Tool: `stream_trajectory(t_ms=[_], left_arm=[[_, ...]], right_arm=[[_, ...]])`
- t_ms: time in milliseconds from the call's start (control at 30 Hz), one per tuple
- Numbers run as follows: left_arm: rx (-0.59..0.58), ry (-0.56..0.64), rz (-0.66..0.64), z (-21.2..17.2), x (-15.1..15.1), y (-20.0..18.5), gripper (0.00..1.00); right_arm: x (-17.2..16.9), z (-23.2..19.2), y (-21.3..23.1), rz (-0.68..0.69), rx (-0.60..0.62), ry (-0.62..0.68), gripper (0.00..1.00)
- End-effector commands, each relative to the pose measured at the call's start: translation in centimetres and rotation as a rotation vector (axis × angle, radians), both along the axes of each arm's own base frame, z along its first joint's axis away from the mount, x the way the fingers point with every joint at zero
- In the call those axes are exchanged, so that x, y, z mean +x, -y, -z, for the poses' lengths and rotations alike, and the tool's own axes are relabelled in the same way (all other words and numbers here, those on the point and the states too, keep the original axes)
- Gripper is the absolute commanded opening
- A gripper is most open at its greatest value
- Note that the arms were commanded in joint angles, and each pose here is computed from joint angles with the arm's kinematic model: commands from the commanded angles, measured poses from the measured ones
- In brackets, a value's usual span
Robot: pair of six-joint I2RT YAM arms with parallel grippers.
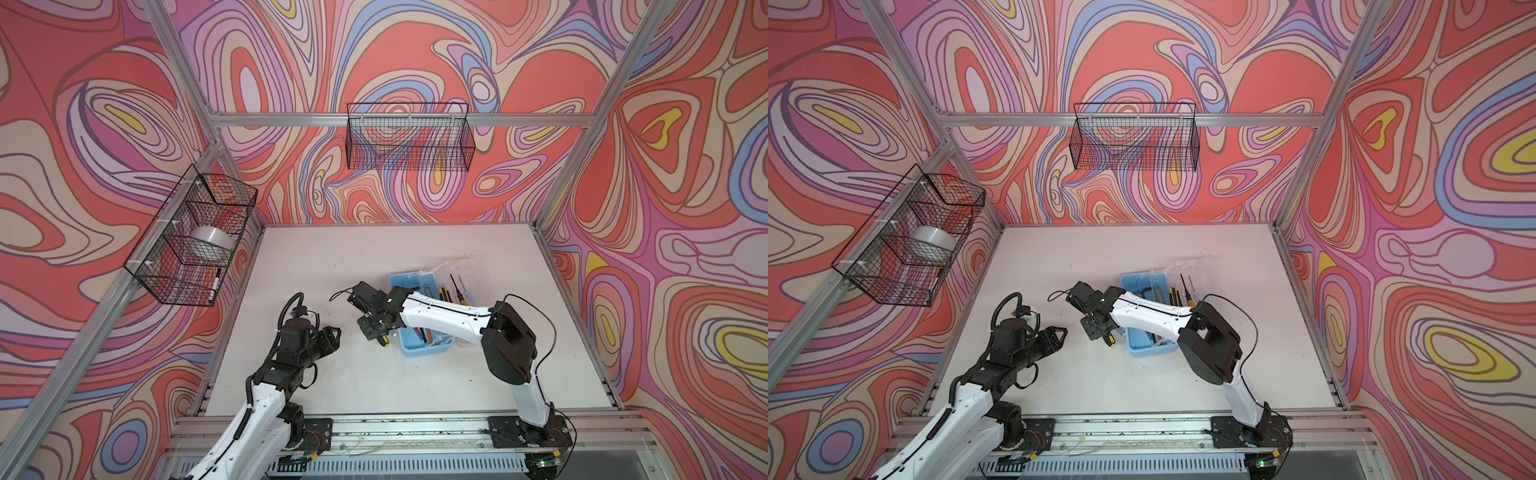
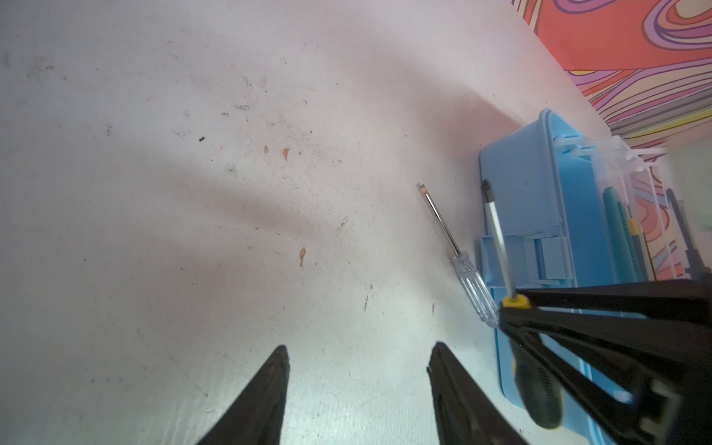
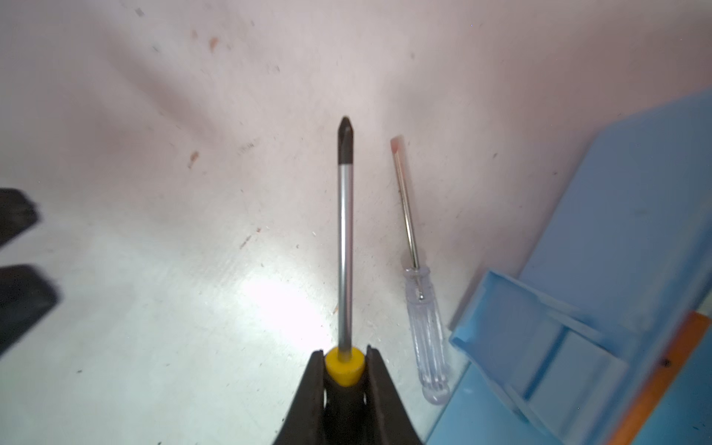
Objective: Pack the tool kit
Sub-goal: 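Lift the black-and-yellow screwdriver and carry it over the blue box, then lower the black-and-yellow screwdriver into the box and open the right gripper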
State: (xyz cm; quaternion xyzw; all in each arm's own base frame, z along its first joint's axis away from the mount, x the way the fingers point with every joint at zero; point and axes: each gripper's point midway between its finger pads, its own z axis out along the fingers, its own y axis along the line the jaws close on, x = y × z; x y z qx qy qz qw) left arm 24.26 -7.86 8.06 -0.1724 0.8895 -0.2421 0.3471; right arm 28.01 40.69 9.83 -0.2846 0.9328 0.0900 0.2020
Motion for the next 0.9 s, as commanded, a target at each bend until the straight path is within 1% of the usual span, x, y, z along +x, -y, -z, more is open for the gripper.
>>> stream_trajectory(t_ms=[0,100,200,367,500,567,633,867], left_arm=[[0.013,0.017,-0.01,-0.4,0.2,-0.3,0.59],[0.017,0.019,-0.008,-0.4,0.3,-0.3,0.59],[0.017,0.018,-0.008,-0.4,0.4,-0.3,0.59],[0.017,0.013,-0.005,-0.2,0.5,-0.2,0.59],[0.016,0.01,-0.005,-0.1,0.5,-0.2,0.59],[0.015,0.007,-0.004,0.0,0.5,-0.1,0.59],[0.013,0.007,-0.001,0.1,0.6,0.0,0.59],[0.012,0.004,0.001,0.2,0.5,0.0,0.59]], right_arm=[[1.5,-4.1,2.0,0.055,0.024,0.094,0.0],[2.8,-6.9,6.2,0.121,-0.031,0.162,0.0],[4.1,-9.3,12.1,0.226,-0.048,0.198,0.0],[5.2,-10.5,22.9,0.419,-0.132,0.228,0.0],[5.1,-11.0,29.3,0.535,-0.203,0.25,0.0],[5.0,-10.9,31.2,0.564,-0.222,0.251,0.0],[5.1,-10.7,32.2,0.587,-0.235,0.25,0.0],[5.9,-8.2,32.8,0.6,-0.324,0.223,0.0]])
